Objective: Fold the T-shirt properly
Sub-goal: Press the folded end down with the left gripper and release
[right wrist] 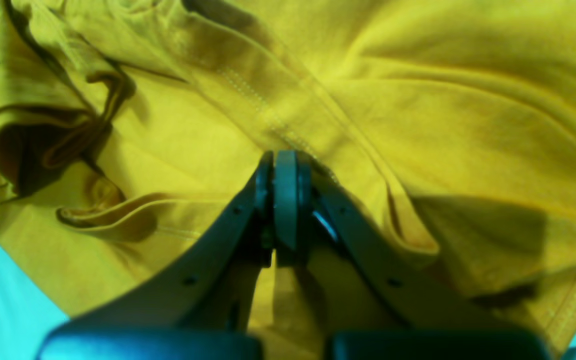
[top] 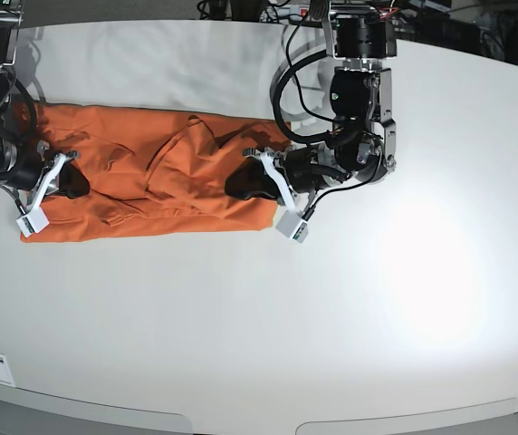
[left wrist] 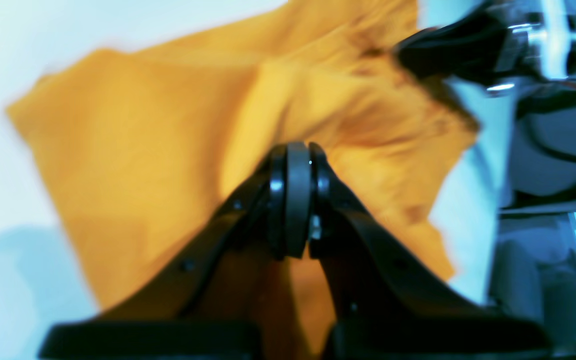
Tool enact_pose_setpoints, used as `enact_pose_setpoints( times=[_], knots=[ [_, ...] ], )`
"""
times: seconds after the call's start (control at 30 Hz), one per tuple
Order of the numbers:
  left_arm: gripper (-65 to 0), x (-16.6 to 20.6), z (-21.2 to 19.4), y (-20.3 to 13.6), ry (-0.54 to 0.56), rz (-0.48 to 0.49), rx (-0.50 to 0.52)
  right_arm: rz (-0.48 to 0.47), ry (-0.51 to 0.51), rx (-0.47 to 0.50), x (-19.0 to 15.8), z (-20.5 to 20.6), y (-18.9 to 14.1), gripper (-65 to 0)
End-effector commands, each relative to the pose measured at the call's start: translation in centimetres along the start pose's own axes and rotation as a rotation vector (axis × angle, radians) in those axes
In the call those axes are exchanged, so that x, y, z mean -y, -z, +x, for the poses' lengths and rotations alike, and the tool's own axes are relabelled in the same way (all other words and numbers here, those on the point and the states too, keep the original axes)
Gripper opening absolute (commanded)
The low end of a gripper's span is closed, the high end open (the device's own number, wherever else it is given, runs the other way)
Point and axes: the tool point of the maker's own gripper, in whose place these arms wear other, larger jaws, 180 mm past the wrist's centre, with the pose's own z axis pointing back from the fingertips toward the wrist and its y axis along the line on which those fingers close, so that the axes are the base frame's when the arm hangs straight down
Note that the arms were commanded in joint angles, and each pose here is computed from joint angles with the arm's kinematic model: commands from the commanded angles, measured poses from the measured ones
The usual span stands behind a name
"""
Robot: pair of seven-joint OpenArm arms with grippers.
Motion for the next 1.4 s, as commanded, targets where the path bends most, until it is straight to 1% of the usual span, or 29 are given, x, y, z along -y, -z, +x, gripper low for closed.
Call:
enact_pose_setpoints(
  times=[0.0, 0.1, 0.2, 0.23, 0.33, 0.37, 0.4, 0.47, 0.53, 0.57, 0.63, 0.73, 0.8, 0.9, 1.0, 1.1, 1.2, 1.23, 1.37],
  knots=[
    [-65.0, 0.3, 1.9, 0.0, 0.012, 0.001, 0.054, -0.016, -0.018, 0.018, 0.7, 1.2, -0.8, -65.0],
    [-65.0, -0.6, 1.0, 0.5, -0.006, 0.062, 0.016, -0.015, -0.028, 0.053, 0.8, 2.9, -1.1, -65.0],
    [-65.0, -0.8, -0.7, 1.4, 0.002, 0.090, -0.050, -0.021, -0.048, 0.101, 1.1, 5.2, -1.6, -64.5],
    [-65.0, -0.9, -1.3, 1.7, 0.000, 0.101, -0.070, -0.026, -0.057, 0.118, 1.2, 6.1, -1.8, -59.4],
    [-65.0, -1.1, -2.3, 2.2, 0.011, 0.131, -0.113, -0.061, -0.060, 0.159, 2.2, 8.8, -3.0, -40.1],
    [-65.0, -1.0, -2.3, 2.2, 0.016, 0.131, -0.118, -0.078, -0.054, 0.174, 2.7, 9.6, -3.6, -35.5],
    [-65.0, -1.0, -2.3, 2.2, 0.018, 0.132, -0.117, -0.097, -0.042, 0.193, 3.3, 10.2, -4.4, -33.0],
    [-65.0, -1.4, -2.4, 2.0, 0.022, 0.141, -0.121, -0.140, -0.017, 0.241, 4.8, 11.4, -6.5, -32.7],
    [-65.0, -2.3, -2.7, 1.4, 0.030, 0.162, -0.133, -0.192, 0.025, 0.275, 6.5, 11.6, -8.9, -32.7],
    [-65.0, -2.8, -2.8, 1.0, 0.035, 0.174, -0.140, -0.222, 0.061, 0.293, 7.5, 11.5, -10.1, -32.7],
    [-65.0, -3.8, -3.0, 0.2, 0.046, 0.198, -0.152, -0.280, 0.126, 0.290, 9.3, 10.2, -11.9, -32.6],
    [-65.0, -4.6, -3.0, -0.6, 0.051, 0.213, -0.158, -0.308, 0.197, 0.257, 10.8, 7.1, -13.0, -30.3],
    [-65.0, -5.0, -3.0, -1.0, 0.053, 0.217, -0.160, -0.274, 0.248, 0.231, 11.1, 4.8, -12.6, -30.1],
    [-65.0, -5.3, -3.1, -1.3, 0.056, 0.227, -0.165, -0.174, 0.326, 0.189, 10.5, 1.7, -11.1, -30.1],
    [-65.0, -5.5, -3.1, -1.4, 0.058, 0.231, -0.168, -0.046, 0.411, 0.185, 9.3, 0.0, -10.0, -30.1],
    [-65.0, -5.5, -3.1, -1.4, 0.058, 0.230, -0.167, 0.047, 0.486, 0.171, 8.3, -1.2, -9.3, -30.1],
    [-65.0, -5.5, -3.1, -1.4, 0.058, 0.230, -0.167, 0.104, 0.533, 0.220, 7.8, -1.0, -9.0, -30.1],
    [-65.0, -5.4, -3.1, -1.4, 0.056, 0.227, -0.166, 0.112, 0.542, 0.220, 7.7, -1.2, -8.8, -30.1],
    [-65.0, -5.4, -3.1, -1.4, 0.055, 0.225, -0.164, 0.132, 0.561, 0.161, 6.5, -3.2, -7.5, -30.1]
  ],
)
